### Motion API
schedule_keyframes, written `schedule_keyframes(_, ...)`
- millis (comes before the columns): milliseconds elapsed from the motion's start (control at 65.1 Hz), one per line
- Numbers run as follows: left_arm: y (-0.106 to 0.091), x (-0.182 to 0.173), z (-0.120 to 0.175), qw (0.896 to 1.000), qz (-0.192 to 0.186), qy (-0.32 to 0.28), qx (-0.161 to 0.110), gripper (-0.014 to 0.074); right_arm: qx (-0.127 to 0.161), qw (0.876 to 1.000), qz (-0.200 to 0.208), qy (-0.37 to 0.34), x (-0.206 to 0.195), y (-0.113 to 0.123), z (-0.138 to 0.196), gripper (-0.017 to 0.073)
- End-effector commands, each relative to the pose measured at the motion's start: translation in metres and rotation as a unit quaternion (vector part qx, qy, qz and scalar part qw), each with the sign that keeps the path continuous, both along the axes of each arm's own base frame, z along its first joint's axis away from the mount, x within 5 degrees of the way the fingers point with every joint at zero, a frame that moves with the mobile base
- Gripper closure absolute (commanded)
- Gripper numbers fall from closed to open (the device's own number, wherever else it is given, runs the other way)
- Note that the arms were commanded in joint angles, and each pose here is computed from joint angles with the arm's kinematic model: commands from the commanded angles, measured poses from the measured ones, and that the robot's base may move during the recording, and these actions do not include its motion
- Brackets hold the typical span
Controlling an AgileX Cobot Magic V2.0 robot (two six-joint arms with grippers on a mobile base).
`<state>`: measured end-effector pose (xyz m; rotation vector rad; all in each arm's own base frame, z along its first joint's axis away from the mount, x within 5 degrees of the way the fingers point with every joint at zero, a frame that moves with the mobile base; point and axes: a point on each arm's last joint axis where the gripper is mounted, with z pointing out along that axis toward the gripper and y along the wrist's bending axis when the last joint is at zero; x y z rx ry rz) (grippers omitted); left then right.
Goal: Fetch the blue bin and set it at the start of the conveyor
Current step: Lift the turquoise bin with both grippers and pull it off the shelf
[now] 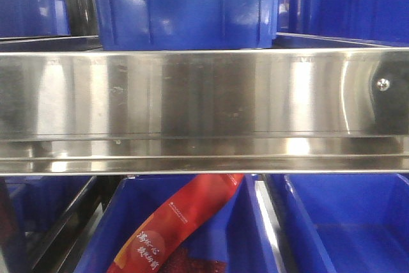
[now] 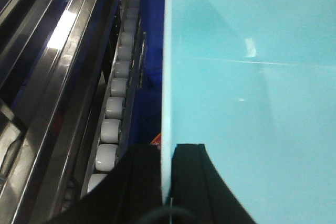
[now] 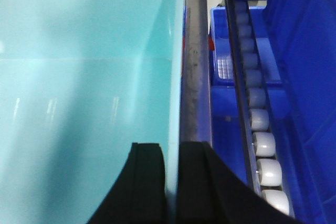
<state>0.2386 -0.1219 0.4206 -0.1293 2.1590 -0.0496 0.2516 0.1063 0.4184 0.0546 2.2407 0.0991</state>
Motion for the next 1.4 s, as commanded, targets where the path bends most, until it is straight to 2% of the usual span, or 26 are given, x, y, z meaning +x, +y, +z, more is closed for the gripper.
schedule_keyframes(0,-0.0019,-0.001,0.005,1.0,-0.011,-0.023,0.001,0.0705,0.01,0.999,0.011,-0.034,-0.0019,0.0008,0.009,0.0724)
schedule_keyframes(153,-0.0019,-0.001,0.005,0.999,-0.023,-0.023,0.02,0.0705,0.011,0.999,0.013,-0.036,-0.0019,0.0015,0.0093,0.0724)
schedule_keyframes(629,-0.0019,-0.001,0.005,0.999,-0.023,-0.023,0.02,0.0705,-0.005,0.999,0.02,-0.038,-0.0006,0.0015,0.0051,0.0724)
schedule_keyframes(1381,-0.0019,-0.001,0.005,0.999,-0.023,-0.023,0.02,0.0705,-0.009,0.999,0.026,-0.047,0.0033,0.0037,0.0032,0.0724)
